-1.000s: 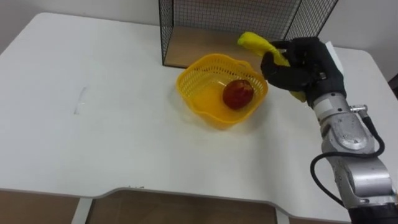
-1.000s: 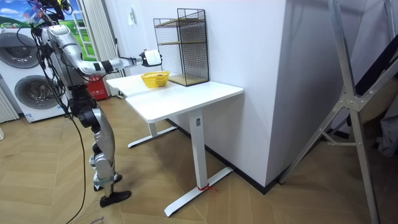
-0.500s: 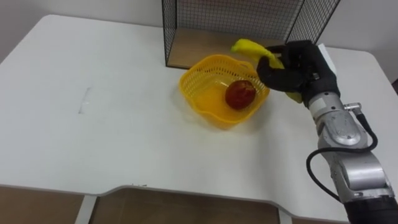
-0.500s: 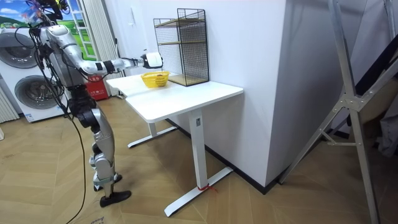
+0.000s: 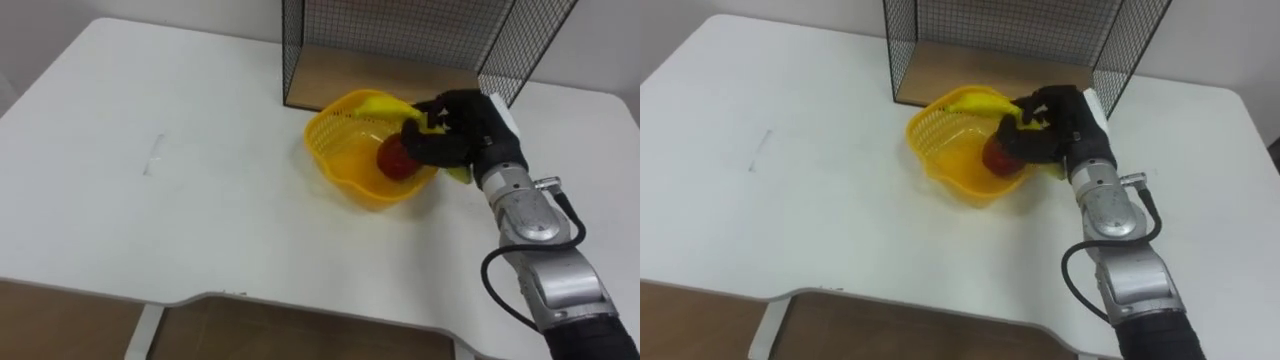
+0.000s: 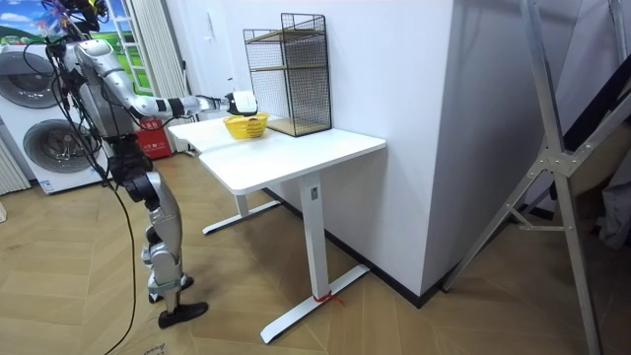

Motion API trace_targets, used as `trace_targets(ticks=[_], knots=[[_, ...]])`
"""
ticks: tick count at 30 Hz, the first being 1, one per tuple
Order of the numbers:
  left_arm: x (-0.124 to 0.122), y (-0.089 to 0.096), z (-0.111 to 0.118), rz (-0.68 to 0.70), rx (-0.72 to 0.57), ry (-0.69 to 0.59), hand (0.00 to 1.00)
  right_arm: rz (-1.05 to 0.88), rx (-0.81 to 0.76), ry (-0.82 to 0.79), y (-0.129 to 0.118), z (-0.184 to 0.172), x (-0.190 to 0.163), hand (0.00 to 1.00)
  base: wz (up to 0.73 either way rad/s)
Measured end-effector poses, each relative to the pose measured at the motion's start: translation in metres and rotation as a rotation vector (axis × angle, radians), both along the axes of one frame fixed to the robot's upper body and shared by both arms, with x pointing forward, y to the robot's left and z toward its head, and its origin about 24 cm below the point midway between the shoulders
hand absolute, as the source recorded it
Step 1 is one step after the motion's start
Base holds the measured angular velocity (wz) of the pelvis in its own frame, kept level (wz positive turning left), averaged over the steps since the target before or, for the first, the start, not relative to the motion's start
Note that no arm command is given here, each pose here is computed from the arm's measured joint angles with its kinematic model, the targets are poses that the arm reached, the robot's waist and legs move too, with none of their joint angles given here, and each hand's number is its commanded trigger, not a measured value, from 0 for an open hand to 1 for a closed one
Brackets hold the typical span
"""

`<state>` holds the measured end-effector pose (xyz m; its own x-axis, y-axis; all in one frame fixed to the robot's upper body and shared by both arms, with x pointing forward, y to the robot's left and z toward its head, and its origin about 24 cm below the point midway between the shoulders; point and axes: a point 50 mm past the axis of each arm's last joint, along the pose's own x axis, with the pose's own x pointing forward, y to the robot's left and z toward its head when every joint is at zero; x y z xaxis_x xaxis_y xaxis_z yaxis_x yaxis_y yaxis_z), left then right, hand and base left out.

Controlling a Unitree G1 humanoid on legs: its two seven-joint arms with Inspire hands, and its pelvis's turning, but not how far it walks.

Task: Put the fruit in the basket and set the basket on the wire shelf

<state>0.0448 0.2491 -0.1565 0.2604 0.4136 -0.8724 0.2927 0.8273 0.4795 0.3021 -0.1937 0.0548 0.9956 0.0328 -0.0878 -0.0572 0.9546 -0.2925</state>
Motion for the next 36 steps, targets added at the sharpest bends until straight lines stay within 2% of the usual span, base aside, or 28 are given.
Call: trace_targets(ticks=[10, 36], knots=[[-0.004, -0.006, -0.003, -0.032, -0.011, 0.030, 0.00, 0.040, 0.001, 0.001, 0.009, -0.002, 0.000, 0.00, 0.03], [-0.007, -0.009, -0.004, -0.056, -0.014, 0.049, 0.00, 0.016, 0.012, 0.000, 0.009, -0.012, -0.001, 0.00, 0.00]])
